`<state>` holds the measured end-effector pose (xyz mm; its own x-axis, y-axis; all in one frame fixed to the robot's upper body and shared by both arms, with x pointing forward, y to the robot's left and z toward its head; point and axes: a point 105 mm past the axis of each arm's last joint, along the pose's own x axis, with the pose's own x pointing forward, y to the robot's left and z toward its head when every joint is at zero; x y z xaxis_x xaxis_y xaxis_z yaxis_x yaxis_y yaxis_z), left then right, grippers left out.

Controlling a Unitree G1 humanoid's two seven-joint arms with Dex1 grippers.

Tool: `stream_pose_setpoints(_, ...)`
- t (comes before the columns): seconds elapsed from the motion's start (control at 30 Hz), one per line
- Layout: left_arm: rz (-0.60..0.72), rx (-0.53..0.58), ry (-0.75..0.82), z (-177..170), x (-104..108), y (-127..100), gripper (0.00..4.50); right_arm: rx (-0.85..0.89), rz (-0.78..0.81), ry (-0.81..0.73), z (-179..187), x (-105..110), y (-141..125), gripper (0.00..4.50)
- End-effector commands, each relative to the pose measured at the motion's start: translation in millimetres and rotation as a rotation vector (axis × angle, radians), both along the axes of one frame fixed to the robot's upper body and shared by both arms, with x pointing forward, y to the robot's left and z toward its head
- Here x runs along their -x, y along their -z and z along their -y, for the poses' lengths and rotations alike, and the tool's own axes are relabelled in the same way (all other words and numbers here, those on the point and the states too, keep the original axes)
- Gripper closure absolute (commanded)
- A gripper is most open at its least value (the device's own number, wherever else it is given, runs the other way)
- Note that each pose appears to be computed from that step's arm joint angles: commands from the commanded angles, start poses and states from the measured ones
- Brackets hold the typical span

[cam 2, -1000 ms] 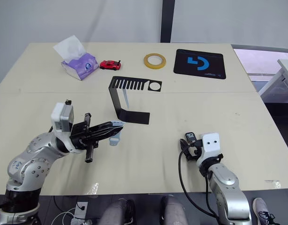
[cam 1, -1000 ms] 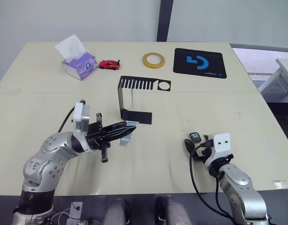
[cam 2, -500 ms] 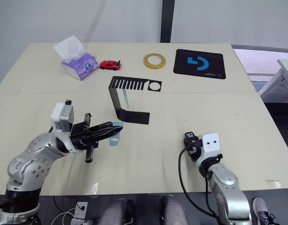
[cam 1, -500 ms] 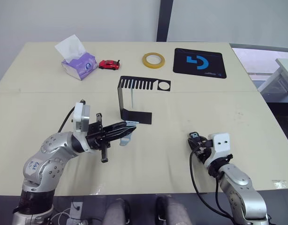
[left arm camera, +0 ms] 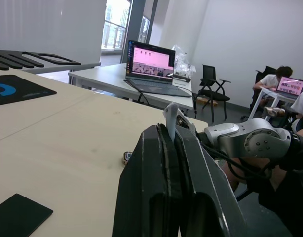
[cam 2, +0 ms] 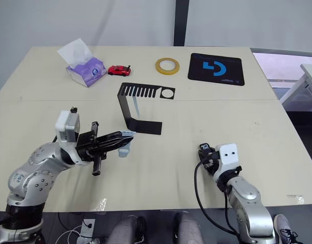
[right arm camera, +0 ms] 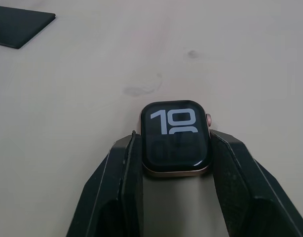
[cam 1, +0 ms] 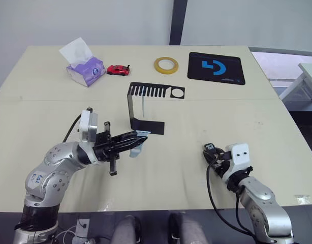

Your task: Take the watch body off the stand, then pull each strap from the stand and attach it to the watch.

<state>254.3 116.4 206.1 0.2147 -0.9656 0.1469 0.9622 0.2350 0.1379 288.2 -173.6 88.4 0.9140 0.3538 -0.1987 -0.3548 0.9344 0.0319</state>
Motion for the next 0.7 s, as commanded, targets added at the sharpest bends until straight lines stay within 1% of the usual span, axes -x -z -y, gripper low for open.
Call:
stream_pose_setpoints(0.03,0.218,-0.151,-0.008,-4.4,0.0,-1.5,4.5,-0.125,-0.01,-0.19,-24.9,3.1,-34.8,2.93)
stream_pose_setpoints(0.13,0.348,-0.243,-0.022,-8.3,-1.6,0.9,4.5,-0.221,-0.114,-0.362,-46.7,11.8,-50.0,2.93)
stream_pose_setpoints(0.23,0.491,-0.351,-0.048,-12.9,-5.1,7.2,4.5,-0.372,-0.219,-0.536,-67.5,23.9,-66.7,2.93)
stream_pose_setpoints(0.3,0.553,-0.392,-0.07,-16.5,-8.7,9.9,4.5,-0.411,-0.29,-0.64,-77.9,33.1,-71.9,2.93)
stream_pose_setpoints(0.37,0.602,-0.419,-0.087,-19.7,-10.6,11.5,4.5,-0.442,-0.374,-0.715,-85.3,40.4,-71.4,2.93)
stream_pose_setpoints(0.47,0.652,-0.461,-0.085,-23.1,-10.4,15.7,4.5,-0.477,-0.451,-0.755,-91.0,43.0,-70.8,2.93)
stream_pose_setpoints(0.57,0.711,-0.465,-0.051,-20.6,-0.8,11.8,4.5,-0.518,-0.5,-0.755,-95.4,37.7,-70.9,2.93)
stream_pose_setpoints(0.7,0.718,-0.51,0.0,-15.5,9.1,16.4,4.5,-0.54,-0.558,-0.767,-101.7,37.7,-68.6,2.93)
